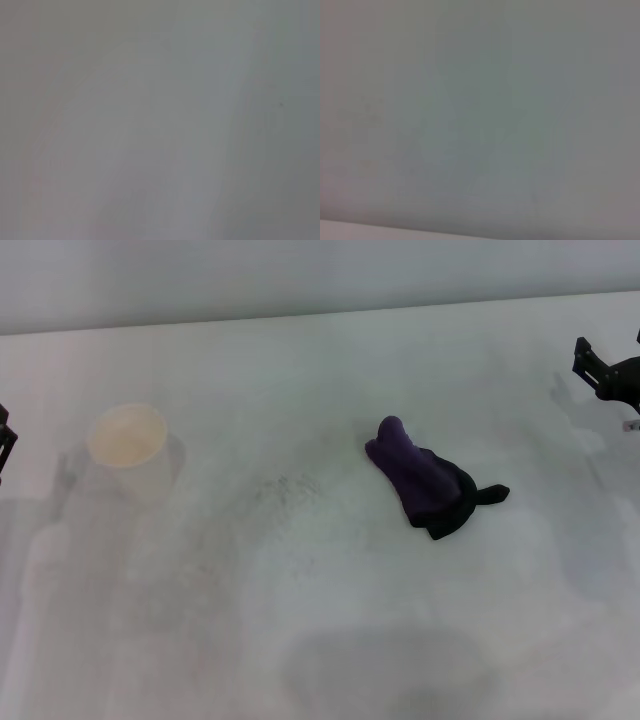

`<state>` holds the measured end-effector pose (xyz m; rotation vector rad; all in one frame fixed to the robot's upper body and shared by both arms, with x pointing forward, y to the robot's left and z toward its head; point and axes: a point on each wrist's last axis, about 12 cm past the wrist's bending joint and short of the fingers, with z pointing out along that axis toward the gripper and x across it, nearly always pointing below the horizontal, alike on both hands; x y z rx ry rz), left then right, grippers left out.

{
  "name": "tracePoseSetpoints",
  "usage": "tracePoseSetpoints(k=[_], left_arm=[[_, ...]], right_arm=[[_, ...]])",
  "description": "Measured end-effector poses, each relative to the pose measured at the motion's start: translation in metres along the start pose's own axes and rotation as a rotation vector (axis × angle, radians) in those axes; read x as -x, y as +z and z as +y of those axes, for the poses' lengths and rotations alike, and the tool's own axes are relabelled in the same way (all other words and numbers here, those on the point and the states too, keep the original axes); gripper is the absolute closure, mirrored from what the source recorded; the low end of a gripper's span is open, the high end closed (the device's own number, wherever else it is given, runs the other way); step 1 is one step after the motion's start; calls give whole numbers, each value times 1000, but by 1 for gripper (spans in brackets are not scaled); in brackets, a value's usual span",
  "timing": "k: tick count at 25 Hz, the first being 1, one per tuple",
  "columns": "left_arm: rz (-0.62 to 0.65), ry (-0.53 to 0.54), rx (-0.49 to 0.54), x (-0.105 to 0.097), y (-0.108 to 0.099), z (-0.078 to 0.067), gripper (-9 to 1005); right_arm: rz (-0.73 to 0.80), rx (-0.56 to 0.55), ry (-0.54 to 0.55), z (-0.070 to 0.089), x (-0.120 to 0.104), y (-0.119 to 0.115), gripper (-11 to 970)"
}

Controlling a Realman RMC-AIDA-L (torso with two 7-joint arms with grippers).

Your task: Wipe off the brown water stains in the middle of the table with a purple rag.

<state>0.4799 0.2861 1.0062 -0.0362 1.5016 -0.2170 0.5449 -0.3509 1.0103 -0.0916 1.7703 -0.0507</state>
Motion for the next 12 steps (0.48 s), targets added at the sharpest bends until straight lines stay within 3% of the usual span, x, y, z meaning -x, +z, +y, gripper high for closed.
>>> tracePoseSetpoints(k=[12], left_arm=[[10, -7, -5, -1, 2, -3, 108]], right_arm=[[-5, -4, 0, -3, 2, 1, 88]])
